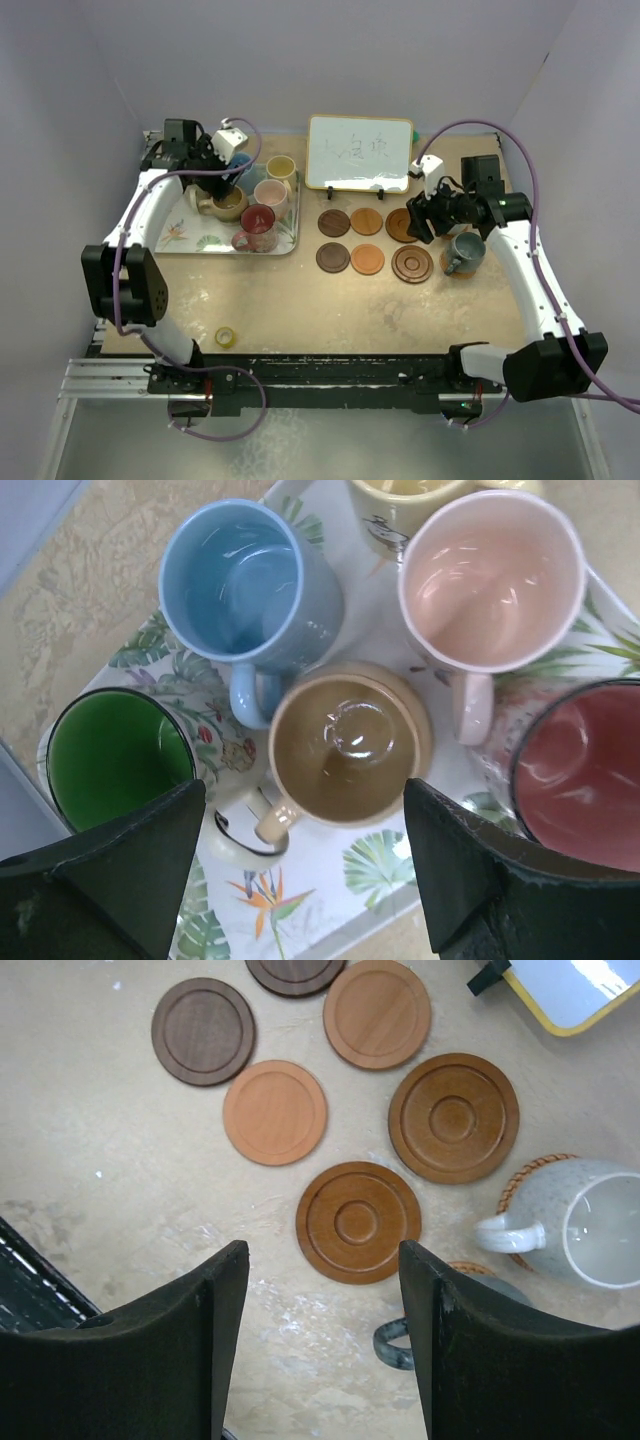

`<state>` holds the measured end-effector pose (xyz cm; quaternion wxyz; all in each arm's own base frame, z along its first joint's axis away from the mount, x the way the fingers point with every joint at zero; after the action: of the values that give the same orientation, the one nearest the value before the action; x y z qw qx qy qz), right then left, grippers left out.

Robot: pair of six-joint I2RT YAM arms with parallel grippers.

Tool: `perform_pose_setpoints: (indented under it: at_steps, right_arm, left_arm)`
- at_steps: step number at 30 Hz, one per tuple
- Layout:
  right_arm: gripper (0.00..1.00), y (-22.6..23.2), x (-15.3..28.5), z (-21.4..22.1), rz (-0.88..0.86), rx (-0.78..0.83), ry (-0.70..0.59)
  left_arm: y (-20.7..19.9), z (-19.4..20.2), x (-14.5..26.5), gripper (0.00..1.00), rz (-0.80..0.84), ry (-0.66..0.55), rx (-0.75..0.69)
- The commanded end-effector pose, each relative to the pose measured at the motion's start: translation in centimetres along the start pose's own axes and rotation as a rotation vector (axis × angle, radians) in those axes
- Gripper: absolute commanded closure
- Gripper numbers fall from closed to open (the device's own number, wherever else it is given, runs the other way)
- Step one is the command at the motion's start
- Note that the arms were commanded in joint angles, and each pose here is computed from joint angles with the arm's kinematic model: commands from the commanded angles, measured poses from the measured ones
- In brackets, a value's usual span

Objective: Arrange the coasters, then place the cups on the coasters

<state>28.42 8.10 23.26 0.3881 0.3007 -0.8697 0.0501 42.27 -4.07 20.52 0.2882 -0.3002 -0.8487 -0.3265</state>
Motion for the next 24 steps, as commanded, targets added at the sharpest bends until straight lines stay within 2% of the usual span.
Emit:
perform_pose_setpoints:
  at_steps: [1, 8, 13, 20, 24]
  right_arm:
    - [0.35, 2.0, 0.8, -0.8, -0.079, -0.033, -0.063]
    - [0.32, 1.8, 1.0, -0.1, -0.043, -0.025, -0.08]
    - [0.32, 1.7, 1.1, 0.0, -0.039, -0.018, -0.083]
    - [0.32, 1.8, 1.1, 0.1, -0.043, -0.015, -0.082]
    - [0.32, 1.8, 1.2, 0.1, -0.037, -0.013, -0.087]
  left_arm:
    - [2.0, -0.6, -1.1, 0.23, 0.036, -0.02, -0.08]
    - [1.5, 0.2, -4.0, 0.23, 0.171, 0.001, -0.126]
    - [2.0, 0.6, -5.2, 0.27, 0.204, 0.029, -0.155]
    - [1.6, 2.4, -7.0, 0.42, 0.274, 0.1, -0.172]
    - [1.7, 2.9, -7.9, 0.47, 0.276, 0.111, -0.169]
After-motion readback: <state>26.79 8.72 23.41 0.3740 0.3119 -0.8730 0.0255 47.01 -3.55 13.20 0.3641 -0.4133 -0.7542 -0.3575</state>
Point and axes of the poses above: each gripper's point midway between its finger pads, its own x axis back along the fingers, its own y axis along the line the jaws close on, z = x × y, the point moved 2 cm from there along x, back along the fingers, and after that the axes turned 13 degrees about -x, right-handed, at the moved point
